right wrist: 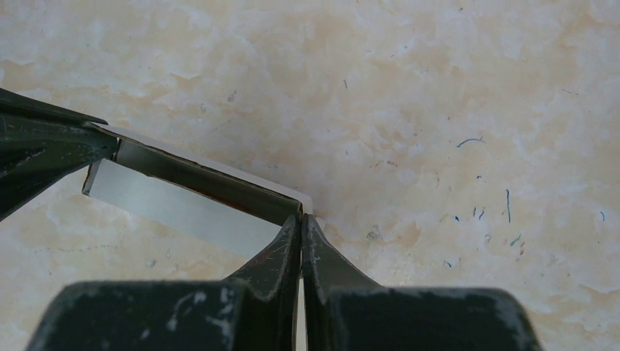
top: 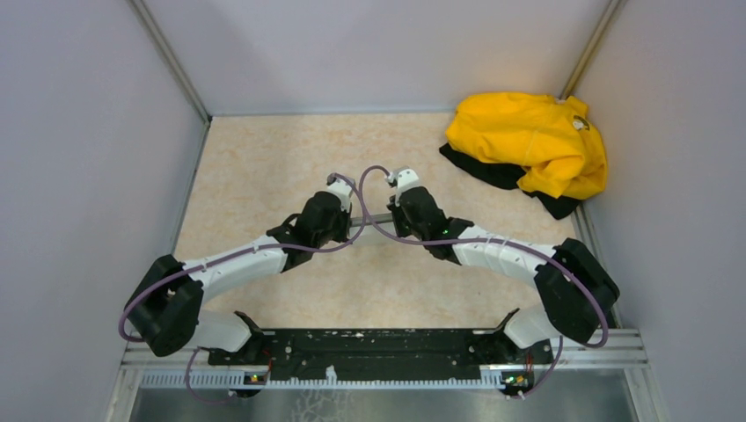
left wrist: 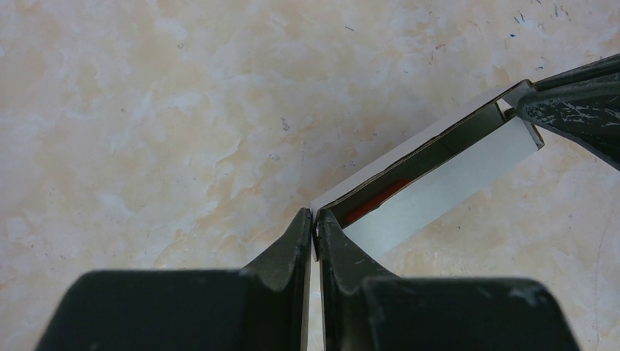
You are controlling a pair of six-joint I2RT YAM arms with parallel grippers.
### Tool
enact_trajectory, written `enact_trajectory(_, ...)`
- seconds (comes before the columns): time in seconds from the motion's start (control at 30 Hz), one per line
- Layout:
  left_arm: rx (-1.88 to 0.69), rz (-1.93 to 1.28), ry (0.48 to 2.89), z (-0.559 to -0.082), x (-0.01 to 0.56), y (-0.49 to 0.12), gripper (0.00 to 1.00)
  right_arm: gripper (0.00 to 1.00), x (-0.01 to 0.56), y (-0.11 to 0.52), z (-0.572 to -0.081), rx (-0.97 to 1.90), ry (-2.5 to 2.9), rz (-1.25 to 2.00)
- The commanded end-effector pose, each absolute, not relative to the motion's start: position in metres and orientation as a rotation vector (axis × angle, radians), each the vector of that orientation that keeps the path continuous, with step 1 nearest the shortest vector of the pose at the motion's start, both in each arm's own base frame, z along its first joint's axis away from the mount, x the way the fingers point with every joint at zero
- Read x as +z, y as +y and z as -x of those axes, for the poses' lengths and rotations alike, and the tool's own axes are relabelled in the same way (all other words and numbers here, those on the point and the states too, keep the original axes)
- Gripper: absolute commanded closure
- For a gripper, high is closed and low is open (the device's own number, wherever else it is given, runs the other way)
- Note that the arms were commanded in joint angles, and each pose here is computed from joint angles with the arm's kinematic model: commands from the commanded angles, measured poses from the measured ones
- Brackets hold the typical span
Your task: Fold the paper box
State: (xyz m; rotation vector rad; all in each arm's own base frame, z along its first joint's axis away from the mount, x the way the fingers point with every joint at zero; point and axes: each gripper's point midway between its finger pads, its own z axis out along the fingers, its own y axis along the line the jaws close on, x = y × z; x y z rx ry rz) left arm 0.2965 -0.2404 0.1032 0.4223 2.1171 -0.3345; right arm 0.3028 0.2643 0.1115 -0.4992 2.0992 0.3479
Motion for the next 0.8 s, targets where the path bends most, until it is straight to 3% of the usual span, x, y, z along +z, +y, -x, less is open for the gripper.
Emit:
enact_trajectory(0.0,-0.394,-0.414,2.093,-0.298,0.115,-0.255,0.88,1.00,0.115,0.272,-0.292,0.392,2.064,0.495)
enact_trajectory(0.77,-0.388,-0.393,2.100,-0.298,0.114,-0.253,0.88,1.00,0.112,0.253,-0.289,0.284,2.062,0.472)
